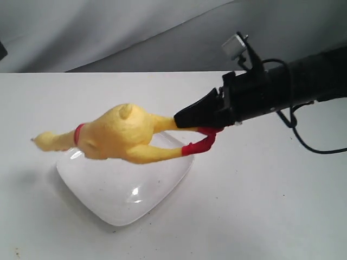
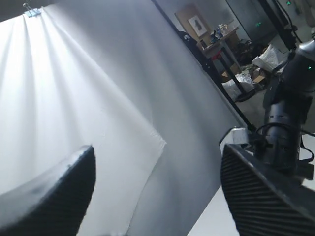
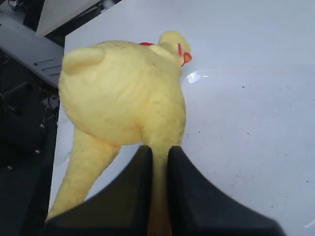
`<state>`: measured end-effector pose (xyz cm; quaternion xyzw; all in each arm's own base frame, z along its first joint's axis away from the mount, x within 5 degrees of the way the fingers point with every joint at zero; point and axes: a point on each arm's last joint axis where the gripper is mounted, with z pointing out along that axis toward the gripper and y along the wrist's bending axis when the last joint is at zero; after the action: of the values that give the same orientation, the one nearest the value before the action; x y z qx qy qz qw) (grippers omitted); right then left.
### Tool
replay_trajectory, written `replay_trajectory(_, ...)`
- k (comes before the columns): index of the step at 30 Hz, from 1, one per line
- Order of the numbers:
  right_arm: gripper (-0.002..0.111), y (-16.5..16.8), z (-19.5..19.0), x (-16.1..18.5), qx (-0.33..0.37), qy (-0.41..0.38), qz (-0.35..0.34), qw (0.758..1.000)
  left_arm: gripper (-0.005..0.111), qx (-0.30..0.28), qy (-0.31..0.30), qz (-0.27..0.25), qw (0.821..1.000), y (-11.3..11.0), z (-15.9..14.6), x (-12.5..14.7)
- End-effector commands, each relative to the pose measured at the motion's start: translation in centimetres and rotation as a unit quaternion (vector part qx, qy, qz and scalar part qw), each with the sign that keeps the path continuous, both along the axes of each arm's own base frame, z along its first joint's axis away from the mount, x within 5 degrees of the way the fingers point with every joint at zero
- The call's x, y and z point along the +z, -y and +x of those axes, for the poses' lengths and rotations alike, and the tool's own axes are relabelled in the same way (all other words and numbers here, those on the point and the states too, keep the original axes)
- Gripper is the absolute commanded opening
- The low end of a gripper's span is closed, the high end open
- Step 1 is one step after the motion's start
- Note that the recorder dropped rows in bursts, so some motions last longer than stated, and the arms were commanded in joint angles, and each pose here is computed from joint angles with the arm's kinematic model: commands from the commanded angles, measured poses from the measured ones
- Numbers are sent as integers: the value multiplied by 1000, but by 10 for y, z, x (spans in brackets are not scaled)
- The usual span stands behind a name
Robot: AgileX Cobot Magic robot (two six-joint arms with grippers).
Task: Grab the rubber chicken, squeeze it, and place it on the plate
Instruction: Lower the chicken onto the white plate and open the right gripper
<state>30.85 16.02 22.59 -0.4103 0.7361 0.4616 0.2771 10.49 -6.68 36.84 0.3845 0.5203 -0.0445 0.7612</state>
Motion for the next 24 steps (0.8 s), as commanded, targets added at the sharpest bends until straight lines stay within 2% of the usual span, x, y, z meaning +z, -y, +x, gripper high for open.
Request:
replay_trajectory(1, 0, -17, 4, -19, 3, 24, 0, 1000, 68, 4, -8, -11, 1000, -1, -1, 1)
replay_trajectory(8, 0, -13, 24, -52, -74, 29, -75, 994, 68, 11, -16, -18, 1000, -2, 1, 1)
replay_trajectory(12, 0, -6, 35, -64, -129, 47, -123, 983, 68, 11, -17, -19, 1000, -2, 1, 1)
replay_trajectory(16, 2, 1, 43, -78, -181, 33, -165, 969, 68, 9, -24, -27, 999, -2, 1, 1)
replay_trajectory(18, 12, 3, 43, -87, -169, 34, -189, 967, 68, 9, -24, -27, 999, -2, 1, 1)
replay_trajectory(21, 39, 5, 42, -93, -172, 24, -208, 963, 68, 9, -24, -27, 999, -2, 1, 1)
replay_trajectory(23, 52, 6, 42, -94, -176, 16, -211, 961, 68, 9, -24, -27, 999, -2, 1, 1)
replay_trajectory(24, 56, 6, 42, -94, -181, 11, -210, 961, 68, 9, -24, -27, 999, -2, 1, 1)
